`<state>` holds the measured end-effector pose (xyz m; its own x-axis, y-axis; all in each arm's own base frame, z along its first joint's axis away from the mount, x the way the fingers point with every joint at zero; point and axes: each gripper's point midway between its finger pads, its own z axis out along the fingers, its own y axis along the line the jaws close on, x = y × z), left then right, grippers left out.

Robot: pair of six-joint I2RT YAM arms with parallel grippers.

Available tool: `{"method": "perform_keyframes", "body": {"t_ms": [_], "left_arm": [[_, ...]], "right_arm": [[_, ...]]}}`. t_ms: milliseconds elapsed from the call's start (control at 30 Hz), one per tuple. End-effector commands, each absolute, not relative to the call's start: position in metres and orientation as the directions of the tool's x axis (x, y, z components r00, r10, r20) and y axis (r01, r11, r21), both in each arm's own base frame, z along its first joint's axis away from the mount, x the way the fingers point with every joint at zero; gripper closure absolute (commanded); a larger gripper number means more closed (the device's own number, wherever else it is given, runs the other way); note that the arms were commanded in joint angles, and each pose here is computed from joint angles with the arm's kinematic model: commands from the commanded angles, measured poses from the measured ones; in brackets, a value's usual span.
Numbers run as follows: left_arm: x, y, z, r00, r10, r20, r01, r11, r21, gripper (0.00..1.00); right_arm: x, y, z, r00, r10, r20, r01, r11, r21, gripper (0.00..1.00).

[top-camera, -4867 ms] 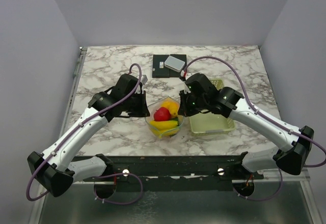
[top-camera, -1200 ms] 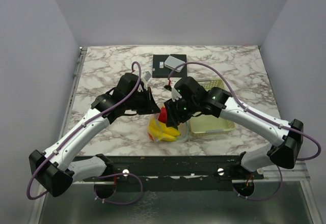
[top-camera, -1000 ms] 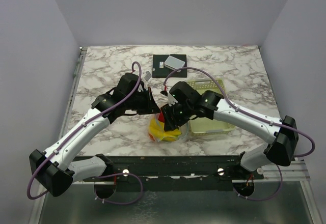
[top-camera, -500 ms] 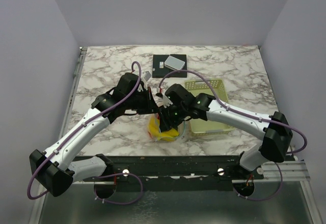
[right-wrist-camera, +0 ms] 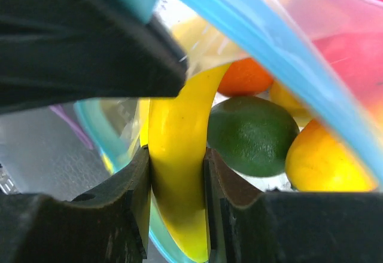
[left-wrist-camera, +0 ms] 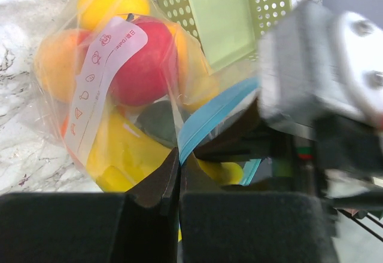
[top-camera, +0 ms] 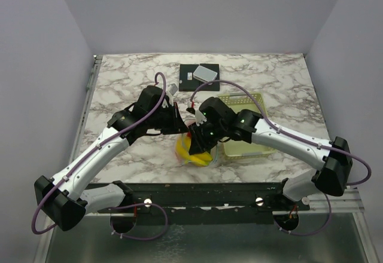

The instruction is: Place the food in the zip-top bag and seal the zipper

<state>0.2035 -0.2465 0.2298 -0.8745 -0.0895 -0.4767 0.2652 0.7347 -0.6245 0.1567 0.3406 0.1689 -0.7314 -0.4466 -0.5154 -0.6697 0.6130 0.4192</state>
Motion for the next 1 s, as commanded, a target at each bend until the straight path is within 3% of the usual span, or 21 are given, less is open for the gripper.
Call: {"method": "perform_keyframes", "body": {"t_ms": [0,467,667,967], "left_arm": [[0.206,-0.244,0.240,-0.855,-0.107,-0.507,0.275,0.734,-0.621,1.00],[0.209,-0.243,0.250,-0.844,-0.147,-0.516,0.258,0.732,-0.630,1.00],[0.210,-0.244,0.257,-0.839,-0.169,-0.517,0.252,0.721,-0.646,1.00],[0.204,-0.249,0.261,-0.849,-0.166,-0.502,0.265,0.688,-0.675,1.00]], "right_arm": [[0.143,0.334,0.208,-0.699,-0.445,-0.560,-0.706,0.554,0.441,0.99],[0.149,0.303,0.208,-0.784,-0.298,-0.545,-0.562,0.713,0.418,0.99],[0.172,0.286,0.207,-0.802,-0.128,-0.583,-0.411,0.827,0.384,0.99],[0.203,0.294,0.208,-0.777,0.094,-0.622,-0.251,0.861,0.443,0.99]]}}
